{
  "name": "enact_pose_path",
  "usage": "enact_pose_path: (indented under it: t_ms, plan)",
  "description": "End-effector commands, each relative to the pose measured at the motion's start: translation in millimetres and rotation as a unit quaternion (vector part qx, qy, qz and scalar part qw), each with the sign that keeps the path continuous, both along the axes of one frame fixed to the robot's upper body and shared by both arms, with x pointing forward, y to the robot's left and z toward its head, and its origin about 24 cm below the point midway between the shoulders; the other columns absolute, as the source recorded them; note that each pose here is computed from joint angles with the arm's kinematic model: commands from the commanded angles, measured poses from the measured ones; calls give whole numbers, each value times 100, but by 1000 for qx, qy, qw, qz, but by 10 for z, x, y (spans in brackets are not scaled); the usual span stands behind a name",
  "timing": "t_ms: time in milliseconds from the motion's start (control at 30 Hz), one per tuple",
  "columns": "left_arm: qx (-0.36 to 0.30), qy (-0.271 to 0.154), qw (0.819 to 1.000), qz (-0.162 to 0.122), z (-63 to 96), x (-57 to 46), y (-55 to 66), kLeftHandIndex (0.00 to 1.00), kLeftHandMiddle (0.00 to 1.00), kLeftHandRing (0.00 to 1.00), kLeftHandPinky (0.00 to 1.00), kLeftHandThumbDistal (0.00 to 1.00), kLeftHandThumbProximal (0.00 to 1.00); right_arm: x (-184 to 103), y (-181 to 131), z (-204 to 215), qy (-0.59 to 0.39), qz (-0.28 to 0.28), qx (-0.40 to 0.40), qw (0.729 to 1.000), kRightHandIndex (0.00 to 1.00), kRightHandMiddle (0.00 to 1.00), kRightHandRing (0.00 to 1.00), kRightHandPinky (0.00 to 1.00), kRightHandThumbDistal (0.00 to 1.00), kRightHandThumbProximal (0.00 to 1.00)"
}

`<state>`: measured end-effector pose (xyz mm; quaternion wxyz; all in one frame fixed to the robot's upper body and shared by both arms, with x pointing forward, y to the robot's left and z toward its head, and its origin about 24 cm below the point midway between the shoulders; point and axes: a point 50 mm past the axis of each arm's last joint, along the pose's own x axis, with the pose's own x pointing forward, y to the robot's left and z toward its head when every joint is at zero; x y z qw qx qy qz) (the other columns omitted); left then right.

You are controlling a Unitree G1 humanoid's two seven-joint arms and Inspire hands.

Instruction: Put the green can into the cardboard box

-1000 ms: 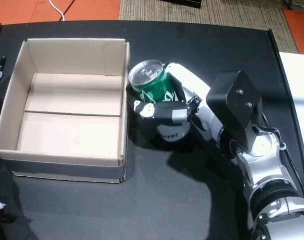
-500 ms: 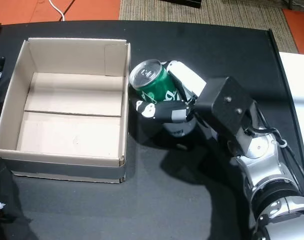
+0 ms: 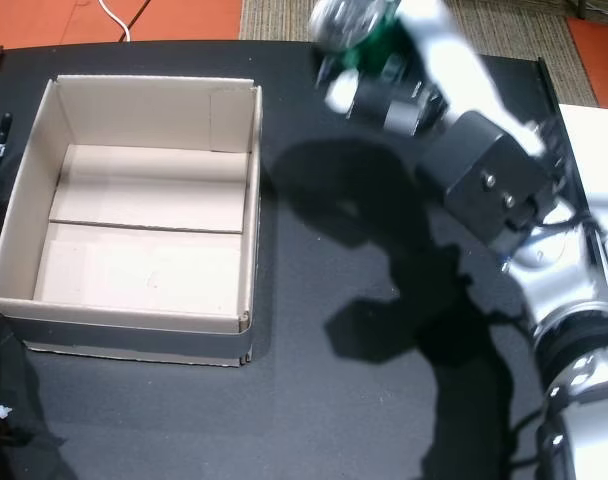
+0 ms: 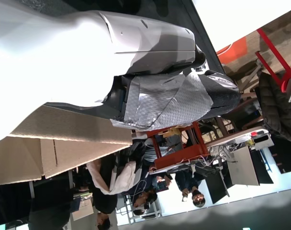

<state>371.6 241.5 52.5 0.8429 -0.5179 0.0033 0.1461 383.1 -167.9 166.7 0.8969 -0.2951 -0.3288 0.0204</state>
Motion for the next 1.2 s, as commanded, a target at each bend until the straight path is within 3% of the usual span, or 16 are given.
enact_pose_path:
  t_ms: [0, 67, 167, 267, 367, 433, 500, 567, 700, 833, 967, 1067, 1167]
  plan:
    - [1, 2, 1000, -6, -34, -13, -22, 45, 45, 57, 82, 0, 100, 9, -26, 282, -76, -24, 5, 997, 0, 0, 0, 17, 6, 47]
    - [2, 0, 1000, -7, -38, -15, -27, 46, 46, 59, 83, 0, 100, -8, -27, 407, -129, -44, 11, 991, 0, 0, 0, 16, 3, 36]
    - [4, 4, 1000, -8, -33, -7, -37, 44, 45, 62, 83, 0, 100, -49, -7, 554, -211, -75, 31, 974, 0, 0, 0, 16, 0, 40]
    - [2, 5, 1000, -7, -30, -3, -43, 43, 45, 63, 82, 0, 100, -66, 31, 643, -244, -82, 65, 964, 0, 0, 0, 15, 0, 51]
    - [3, 1, 1000, -9, -34, -8, -42, 40, 44, 61, 81, 0, 100, -68, 112, 691, -253, -63, 66, 963, 0, 0, 0, 15, 0, 40]
    - [0, 1, 1000, -6, -37, -8, -44, 40, 44, 61, 80, 0, 100, -54, 191, 705, -251, -54, 53, 965, 0, 0, 0, 13, 8, 45]
    - [-3, 0, 1000, -6, -39, -10, -45, 41, 45, 63, 81, 0, 100, -42, 287, 716, -248, -40, 39, 967, 0, 0, 0, 14, 8, 42]
    - [-3, -2, 1000, -6, -41, -11, -46, 43, 47, 65, 81, 0, 100, -22, 415, 720, -233, -17, 18, 972, 0, 0, 0, 19, 3, 38]
    - [-1, -1, 1000, -6, -48, -12, -61, 46, 49, 70, 80, 0, 100, 0, 696, 743, -200, 42, -25, 979, 0, 0, 0, 24, 2, 28]
    - [-8, -1, 1000, -10, -60, -13, -78, 45, 46, 69, 81, 0, 100, 1, 1003, 768, -157, 115, -91, 977, 0, 0, 0, 27, 10, 30]
    - [-8, 4, 1000, -10, -60, -5, -100, 43, 46, 67, 81, 0, 100, -31, 1268, 792, -124, 178, -135, 967, 0, 0, 0, 26, 20, 42]
    - [-10, 3, 1000, -10, -60, -1, -118, 44, 47, 68, 83, 0, 99, -65, 1437, 812, -106, 217, -171, 955, 0, 0, 1, 28, 19, 36]
    - [-8, 1, 1000, -14, -59, 1, -128, 49, 51, 73, 87, 0, 100, -111, 1564, 826, -110, 241, -204, 942, 0, 0, 5, 31, 12, 8]
